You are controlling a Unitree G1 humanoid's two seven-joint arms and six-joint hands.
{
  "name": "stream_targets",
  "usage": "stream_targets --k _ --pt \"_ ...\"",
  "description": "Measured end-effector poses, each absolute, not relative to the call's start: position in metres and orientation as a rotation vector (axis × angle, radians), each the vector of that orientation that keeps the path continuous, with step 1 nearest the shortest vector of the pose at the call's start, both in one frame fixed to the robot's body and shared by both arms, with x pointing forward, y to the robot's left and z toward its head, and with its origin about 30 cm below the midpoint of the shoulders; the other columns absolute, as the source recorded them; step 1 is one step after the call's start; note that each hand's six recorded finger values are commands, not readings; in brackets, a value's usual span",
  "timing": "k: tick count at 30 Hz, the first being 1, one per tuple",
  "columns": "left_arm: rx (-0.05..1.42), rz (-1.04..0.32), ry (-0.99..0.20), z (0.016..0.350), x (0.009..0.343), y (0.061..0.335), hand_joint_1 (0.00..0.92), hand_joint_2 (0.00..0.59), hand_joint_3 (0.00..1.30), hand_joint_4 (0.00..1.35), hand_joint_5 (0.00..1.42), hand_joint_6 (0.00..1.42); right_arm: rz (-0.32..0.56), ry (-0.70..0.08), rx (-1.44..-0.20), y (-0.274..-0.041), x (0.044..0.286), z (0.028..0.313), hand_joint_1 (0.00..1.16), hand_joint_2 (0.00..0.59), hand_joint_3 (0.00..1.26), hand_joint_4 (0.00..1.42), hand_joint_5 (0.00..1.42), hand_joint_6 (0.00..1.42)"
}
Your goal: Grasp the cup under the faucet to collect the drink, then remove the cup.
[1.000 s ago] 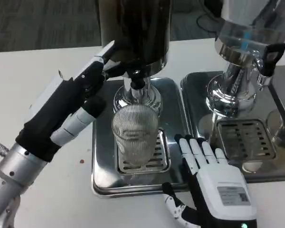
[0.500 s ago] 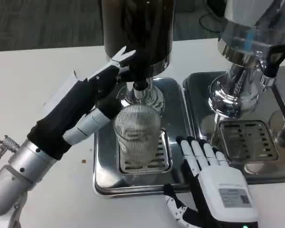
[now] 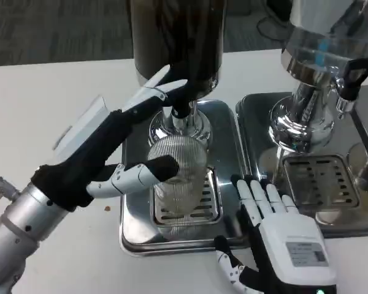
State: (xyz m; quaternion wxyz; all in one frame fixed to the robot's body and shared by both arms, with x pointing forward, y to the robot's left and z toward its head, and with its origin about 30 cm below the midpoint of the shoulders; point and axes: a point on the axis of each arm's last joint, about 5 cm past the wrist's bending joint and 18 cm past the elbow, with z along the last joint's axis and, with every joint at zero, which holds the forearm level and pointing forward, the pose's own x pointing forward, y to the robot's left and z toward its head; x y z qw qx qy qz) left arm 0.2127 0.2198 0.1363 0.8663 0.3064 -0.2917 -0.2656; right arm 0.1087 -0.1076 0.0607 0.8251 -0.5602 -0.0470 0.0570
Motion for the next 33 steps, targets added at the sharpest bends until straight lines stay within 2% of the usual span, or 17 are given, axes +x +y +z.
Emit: stream_targets --k 33 --pt "0.840 -0.541 -0.677 0.1409 0.2053 0.2203 0.000 0.128 0.24 0.04 0.25 0.23 0.092 -0.091 -1.145 -0.1108 0.1125 0.0644 0.40 0.390 0.01 0.00 0.00 0.06"
